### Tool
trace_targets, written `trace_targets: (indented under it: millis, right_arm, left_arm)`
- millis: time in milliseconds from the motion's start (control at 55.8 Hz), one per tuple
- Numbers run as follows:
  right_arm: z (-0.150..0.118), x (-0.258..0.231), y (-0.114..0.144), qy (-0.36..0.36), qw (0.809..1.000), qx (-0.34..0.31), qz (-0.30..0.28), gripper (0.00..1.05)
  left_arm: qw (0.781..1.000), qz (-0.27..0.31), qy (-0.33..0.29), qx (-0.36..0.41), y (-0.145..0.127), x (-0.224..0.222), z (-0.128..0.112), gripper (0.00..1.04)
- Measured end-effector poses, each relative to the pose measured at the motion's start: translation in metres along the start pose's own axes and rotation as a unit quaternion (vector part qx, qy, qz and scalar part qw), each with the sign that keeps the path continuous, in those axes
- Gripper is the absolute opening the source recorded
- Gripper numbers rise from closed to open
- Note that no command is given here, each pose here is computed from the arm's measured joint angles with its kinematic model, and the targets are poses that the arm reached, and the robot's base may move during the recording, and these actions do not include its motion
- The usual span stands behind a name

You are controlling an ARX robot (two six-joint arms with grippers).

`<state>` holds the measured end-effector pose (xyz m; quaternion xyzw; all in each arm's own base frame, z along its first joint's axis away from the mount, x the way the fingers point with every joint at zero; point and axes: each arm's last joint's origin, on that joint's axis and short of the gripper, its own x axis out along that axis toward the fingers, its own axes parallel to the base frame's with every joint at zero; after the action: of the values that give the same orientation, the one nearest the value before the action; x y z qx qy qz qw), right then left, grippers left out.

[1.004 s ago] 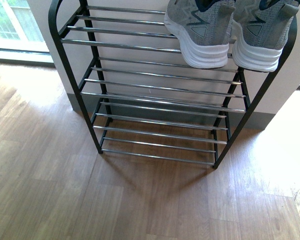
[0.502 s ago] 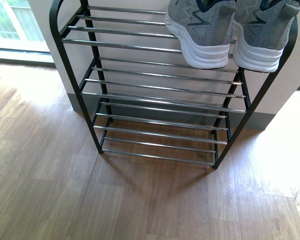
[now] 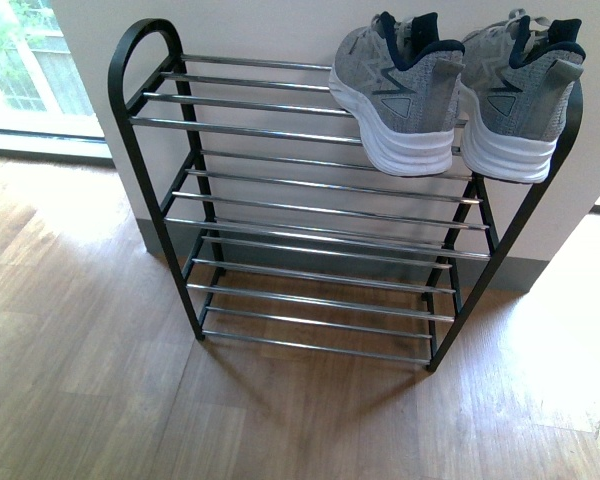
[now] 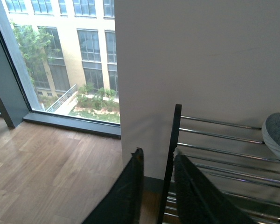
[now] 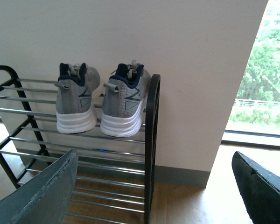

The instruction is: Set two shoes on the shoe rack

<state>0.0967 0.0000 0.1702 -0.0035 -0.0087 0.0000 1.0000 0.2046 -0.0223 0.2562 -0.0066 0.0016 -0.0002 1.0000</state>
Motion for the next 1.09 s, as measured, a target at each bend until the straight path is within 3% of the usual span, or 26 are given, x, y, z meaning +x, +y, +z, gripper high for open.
trace_targets:
  millis: [72, 395, 1094]
  right_arm:
    - [0.0, 0.0, 0.0, 0.0, 1.0, 0.0, 0.0, 0.96]
    - [0.0, 0.0, 0.0, 0.0, 1.0, 0.0, 0.0, 0.96]
    - [0.0, 0.0, 0.0, 0.0, 1.0, 0.0, 0.0, 0.96]
  left_arm:
    - [1.0, -0.002, -0.002, 0.002, 0.005, -0.012, -0.014, 0.01]
    - [1.0, 0.001, 0.003, 0.003, 0.022, -0.043, -0.051, 0.01]
    - [1.0, -0.001, -0.001, 0.002, 0.023, -0.08, -0.079, 0.01]
